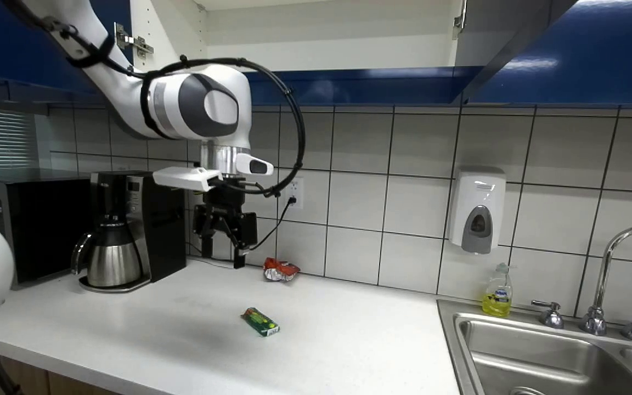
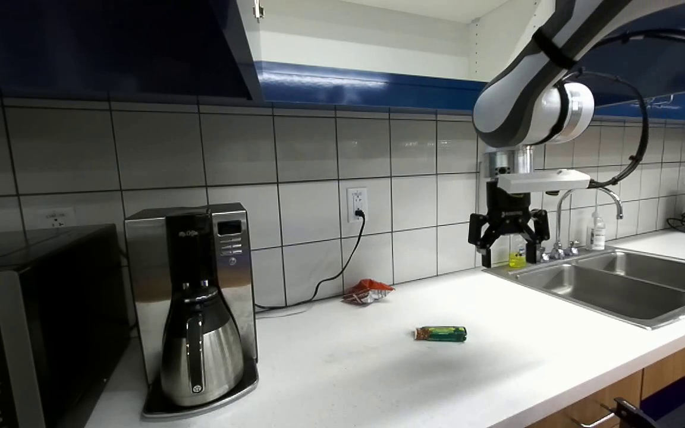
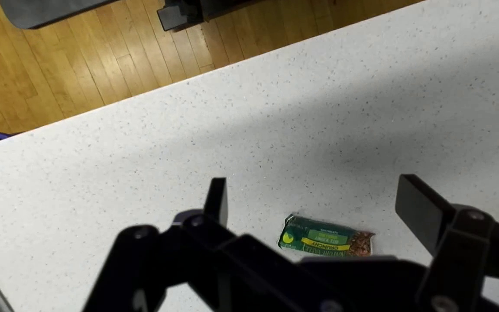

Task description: Put the green packet inside the open upper drawer.

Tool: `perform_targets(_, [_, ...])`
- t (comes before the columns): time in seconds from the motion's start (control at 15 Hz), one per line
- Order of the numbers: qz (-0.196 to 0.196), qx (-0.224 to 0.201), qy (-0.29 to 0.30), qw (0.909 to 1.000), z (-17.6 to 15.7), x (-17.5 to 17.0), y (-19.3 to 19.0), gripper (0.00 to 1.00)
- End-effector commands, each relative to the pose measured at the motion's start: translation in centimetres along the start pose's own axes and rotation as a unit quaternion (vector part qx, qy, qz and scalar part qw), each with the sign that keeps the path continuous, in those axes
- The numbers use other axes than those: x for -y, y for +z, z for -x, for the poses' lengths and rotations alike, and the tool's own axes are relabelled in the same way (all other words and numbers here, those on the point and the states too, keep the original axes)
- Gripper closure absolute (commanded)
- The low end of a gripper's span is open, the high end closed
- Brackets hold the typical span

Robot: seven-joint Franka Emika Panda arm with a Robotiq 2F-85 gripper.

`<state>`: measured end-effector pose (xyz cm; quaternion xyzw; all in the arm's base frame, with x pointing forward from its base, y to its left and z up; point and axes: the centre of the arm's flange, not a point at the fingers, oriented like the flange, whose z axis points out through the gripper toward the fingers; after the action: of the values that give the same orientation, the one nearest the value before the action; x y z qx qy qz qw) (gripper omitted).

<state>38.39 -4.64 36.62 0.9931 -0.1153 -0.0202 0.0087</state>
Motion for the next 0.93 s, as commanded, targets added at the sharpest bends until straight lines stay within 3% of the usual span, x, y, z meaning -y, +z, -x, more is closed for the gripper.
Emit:
perform_targets(0.0, [0.006,0.003,-0.002,1.0,-4.6,0.0,3.6,0.0])
perform_targets(0.87, [0.019,0.021,0.011,0.9995,-13.9,1.2,13.3,0.0])
